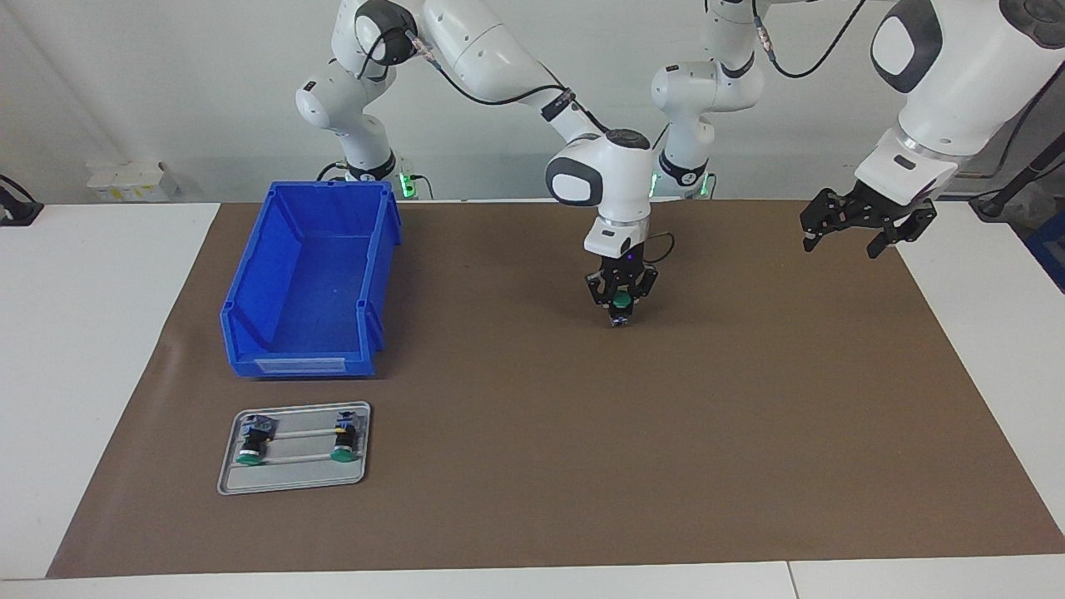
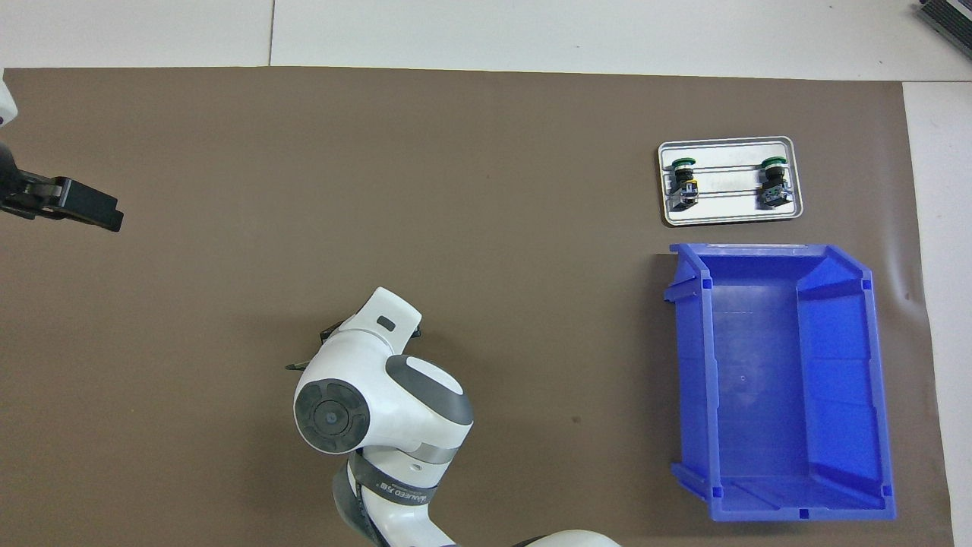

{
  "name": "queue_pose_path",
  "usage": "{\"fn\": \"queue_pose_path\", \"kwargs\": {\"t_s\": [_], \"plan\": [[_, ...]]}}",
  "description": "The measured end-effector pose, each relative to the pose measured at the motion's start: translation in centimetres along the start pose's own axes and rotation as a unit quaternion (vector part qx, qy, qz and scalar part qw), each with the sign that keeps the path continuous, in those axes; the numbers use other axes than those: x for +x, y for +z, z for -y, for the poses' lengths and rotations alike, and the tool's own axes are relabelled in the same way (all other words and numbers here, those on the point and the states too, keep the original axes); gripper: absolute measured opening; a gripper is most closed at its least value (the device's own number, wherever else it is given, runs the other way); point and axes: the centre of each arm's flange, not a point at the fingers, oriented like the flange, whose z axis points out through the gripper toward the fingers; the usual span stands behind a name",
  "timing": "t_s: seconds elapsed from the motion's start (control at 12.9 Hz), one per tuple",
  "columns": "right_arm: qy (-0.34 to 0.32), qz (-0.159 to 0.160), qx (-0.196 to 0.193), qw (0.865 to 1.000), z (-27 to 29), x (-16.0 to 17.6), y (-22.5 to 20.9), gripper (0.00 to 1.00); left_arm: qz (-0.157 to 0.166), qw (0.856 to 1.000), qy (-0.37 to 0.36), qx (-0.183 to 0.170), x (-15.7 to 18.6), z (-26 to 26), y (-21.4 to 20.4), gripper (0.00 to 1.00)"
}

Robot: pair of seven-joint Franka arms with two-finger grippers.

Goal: Place and press button with both arms
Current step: 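Grasp the green button with the right gripper and lift it, then carry the button over the blue bin with the right gripper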

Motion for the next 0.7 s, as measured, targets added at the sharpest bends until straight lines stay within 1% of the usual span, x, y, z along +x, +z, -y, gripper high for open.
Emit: {"fn": "queue_pose_path", "kwargs": {"t_s": [0.15,0.31,0.39,0.54,0.7], "plan": [[0.023,-0.011,-0.006,1.0,-4.3,4.2,-2.7,0.35,0.0,1.0,0.0,0.0,0.0,0.0,0.0,1.0],[0.035,-0.02,-0.019,0.999,-12.1,9.0,-6.7,0.35,0.0,1.0,0.0,0.0,0.0,0.0,0.0,1.0],[0.042,-0.019,-0.029,0.999,-16.6,10.6,-8.6,0.35,0.0,1.0,0.0,0.0,0.0,0.0,0.0,1.0],[0.057,-0.004,-0.051,0.997,-24.5,11.7,-11.5,0.35,0.0,1.0,0.0,0.0,0.0,0.0,0.0,1.0],[0.05,0.024,-0.068,0.996,-32.0,11.7,-14.1,0.35,0.0,1.0,0.0,0.0,0.0,0.0,0.0,1.0]]}}
